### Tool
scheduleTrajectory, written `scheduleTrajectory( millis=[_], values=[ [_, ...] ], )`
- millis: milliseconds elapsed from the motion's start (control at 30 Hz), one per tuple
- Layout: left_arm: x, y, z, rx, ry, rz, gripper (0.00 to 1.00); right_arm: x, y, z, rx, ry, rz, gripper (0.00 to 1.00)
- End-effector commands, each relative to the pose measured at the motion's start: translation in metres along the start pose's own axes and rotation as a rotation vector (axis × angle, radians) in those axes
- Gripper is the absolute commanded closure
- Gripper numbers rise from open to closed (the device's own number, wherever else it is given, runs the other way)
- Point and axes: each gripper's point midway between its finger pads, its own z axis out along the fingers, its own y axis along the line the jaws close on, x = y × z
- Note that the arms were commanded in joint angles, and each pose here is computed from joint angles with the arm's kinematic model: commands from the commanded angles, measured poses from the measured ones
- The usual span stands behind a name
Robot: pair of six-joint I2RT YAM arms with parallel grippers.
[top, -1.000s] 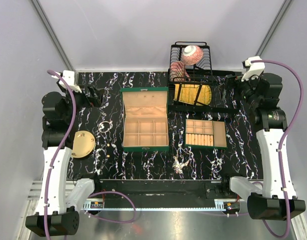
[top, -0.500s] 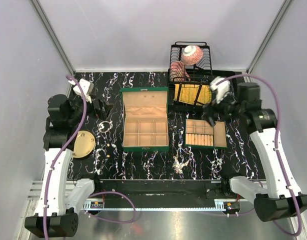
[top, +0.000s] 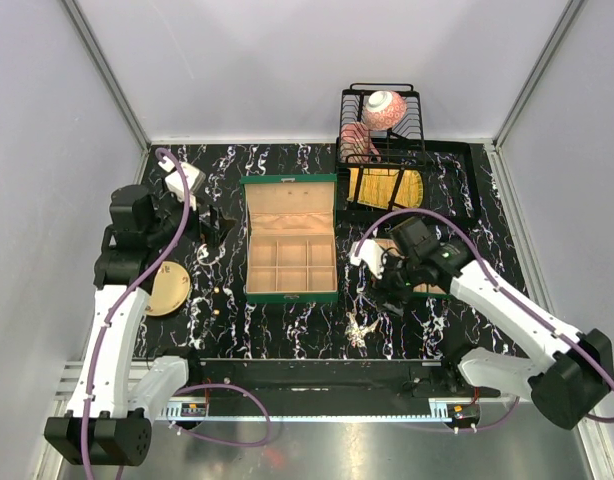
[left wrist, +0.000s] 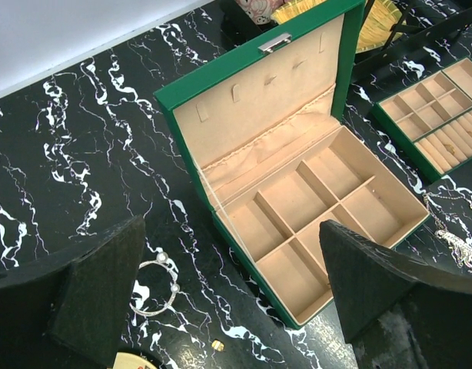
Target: Organize the mixed jewelry
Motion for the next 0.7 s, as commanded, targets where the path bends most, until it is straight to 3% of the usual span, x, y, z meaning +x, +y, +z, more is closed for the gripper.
scheduleTrajectory(
  millis=[0, 333, 667],
  values=[
    [-0.024, 0.009, 0.0, -0.051, -0.063, 0.023, 0.01, -0.012, 0.004, 0.031, -0.032, -0.056, -0.014, 0.25],
    [-0.024, 0.025, 0.005, -0.125, -0.063, 0.001, 0.01, -0.018, 0.034, 0.078, -0.13, -0.016, 0.03, 0.3],
    [-0.018, 0.032, 0.003, -0.166, -0.055, 0.004, 0.01, -0.005, 0.048, 0.107, -0.095, 0.081, -0.035, 0.33]
  ],
)
